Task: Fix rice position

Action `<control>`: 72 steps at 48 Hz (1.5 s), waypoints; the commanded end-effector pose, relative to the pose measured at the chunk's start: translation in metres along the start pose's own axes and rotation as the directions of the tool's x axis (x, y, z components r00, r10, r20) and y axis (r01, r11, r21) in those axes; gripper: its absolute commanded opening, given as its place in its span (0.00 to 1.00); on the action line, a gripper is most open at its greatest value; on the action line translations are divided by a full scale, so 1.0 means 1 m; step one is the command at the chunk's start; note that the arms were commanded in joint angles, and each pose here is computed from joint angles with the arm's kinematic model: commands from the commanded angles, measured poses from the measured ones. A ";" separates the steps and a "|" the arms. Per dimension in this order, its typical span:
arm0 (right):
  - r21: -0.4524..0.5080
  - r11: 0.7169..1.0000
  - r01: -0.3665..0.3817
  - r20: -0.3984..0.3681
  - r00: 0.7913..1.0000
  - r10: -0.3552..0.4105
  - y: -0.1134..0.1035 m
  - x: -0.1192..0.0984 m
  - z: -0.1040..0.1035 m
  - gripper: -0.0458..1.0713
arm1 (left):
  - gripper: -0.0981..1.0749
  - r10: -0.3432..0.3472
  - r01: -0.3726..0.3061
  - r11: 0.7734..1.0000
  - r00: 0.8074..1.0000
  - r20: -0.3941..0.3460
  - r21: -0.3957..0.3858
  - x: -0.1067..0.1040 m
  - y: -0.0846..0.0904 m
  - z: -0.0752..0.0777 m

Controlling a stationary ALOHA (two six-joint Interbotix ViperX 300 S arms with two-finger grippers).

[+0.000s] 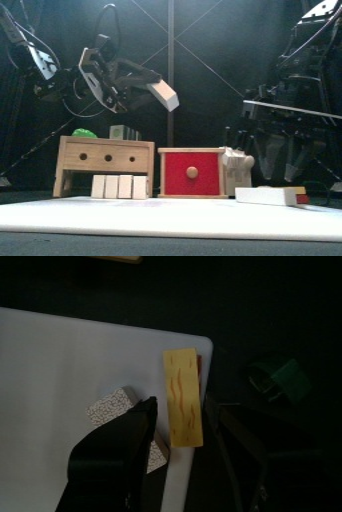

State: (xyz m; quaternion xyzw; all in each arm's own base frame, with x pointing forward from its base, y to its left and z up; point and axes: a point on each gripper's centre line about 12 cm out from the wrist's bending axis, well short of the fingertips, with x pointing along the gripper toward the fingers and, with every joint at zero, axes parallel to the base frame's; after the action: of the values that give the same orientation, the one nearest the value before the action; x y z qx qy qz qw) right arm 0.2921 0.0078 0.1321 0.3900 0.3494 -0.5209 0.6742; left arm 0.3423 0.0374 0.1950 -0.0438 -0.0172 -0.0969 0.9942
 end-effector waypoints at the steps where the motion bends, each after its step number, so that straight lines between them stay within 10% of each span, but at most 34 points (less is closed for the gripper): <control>1: 0.018 0.997 -0.069 -0.001 0.998 0.069 0.008 -0.018 0.006 0.76 | 0.59 -0.004 0.004 1.000 1.000 0.027 0.012 0.002 0.000 0.009; 14: -0.057 0.956 -0.288 -0.154 0.949 0.276 0.027 -0.041 -0.039 0.63 | 0.59 -0.005 0.005 1.000 1.000 0.029 0.013 0.001 -0.001 0.009; 24: -0.042 0.971 -0.235 -0.199 0.955 0.222 0.014 -0.026 -0.052 0.32 | 0.59 -0.005 0.004 1.000 1.000 0.027 0.011 0.001 -0.001 0.009; 72: -0.091 0.964 -0.250 -0.092 0.966 0.241 0.059 0.009 -0.025 0.32 | 0.59 0.001 -0.001 1.000 1.000 0.026 0.012 0.000 0.000 0.009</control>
State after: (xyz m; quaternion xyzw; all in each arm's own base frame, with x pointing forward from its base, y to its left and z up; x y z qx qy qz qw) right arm 0.3449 0.0382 0.1128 0.4078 0.3632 -0.4039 0.7339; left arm 0.3413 0.0373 0.1937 -0.0451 -0.0152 -0.0962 0.9942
